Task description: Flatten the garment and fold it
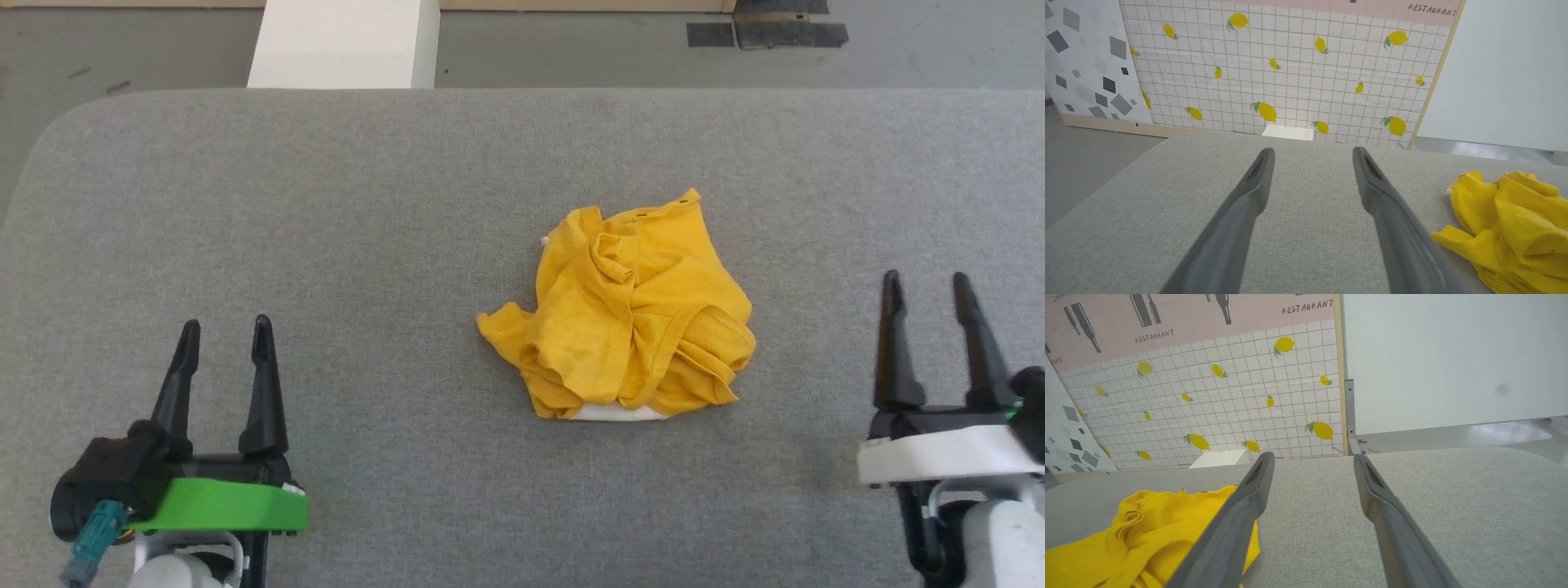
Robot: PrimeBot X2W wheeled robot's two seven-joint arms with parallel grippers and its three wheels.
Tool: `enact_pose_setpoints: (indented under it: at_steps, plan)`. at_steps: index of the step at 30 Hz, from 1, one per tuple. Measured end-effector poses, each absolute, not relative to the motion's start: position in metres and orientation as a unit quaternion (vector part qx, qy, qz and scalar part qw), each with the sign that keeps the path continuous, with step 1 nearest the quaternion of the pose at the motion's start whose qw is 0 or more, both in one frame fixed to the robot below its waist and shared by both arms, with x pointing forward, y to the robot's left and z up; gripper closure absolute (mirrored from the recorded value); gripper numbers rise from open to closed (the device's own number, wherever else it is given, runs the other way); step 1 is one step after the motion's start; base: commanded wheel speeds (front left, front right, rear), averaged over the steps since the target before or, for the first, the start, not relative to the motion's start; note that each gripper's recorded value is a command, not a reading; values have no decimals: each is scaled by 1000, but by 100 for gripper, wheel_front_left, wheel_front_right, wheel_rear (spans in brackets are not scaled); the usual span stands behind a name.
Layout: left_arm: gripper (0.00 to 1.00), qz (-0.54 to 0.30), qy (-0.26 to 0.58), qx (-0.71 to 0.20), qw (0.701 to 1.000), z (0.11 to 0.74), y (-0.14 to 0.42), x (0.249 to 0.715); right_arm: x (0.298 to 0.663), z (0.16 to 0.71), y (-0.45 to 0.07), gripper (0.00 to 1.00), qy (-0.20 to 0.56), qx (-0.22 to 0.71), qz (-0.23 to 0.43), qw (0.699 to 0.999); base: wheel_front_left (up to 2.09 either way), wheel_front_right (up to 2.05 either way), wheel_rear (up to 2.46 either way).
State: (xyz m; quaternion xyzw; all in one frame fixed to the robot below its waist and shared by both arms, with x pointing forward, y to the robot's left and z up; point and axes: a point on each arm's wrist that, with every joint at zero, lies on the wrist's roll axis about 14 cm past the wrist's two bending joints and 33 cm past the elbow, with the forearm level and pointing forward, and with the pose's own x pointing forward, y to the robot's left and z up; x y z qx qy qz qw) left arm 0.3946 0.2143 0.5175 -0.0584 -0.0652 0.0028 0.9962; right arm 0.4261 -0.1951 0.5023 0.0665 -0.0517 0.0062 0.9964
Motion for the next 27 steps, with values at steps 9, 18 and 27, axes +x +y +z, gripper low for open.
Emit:
enact_pose_setpoints:
  at_steps: [9, 18, 27]
  plan:
    - [0, 0, -53, -63, 997, 510, 210, 388, 444, 500, -136, 0, 19, 49, 96, 994, 0, 0, 0]
    - [0, 10, -42, -72, 996, 503, 212, 379, 441, 443, -81, 0, 240, -50, 203, 948, 0, 0, 0]
    - [0, 24, -34, -87, 995, 499, 217, 367, 433, 402, -69, 67, 323, -79, 236, 913, 0, 0, 0]
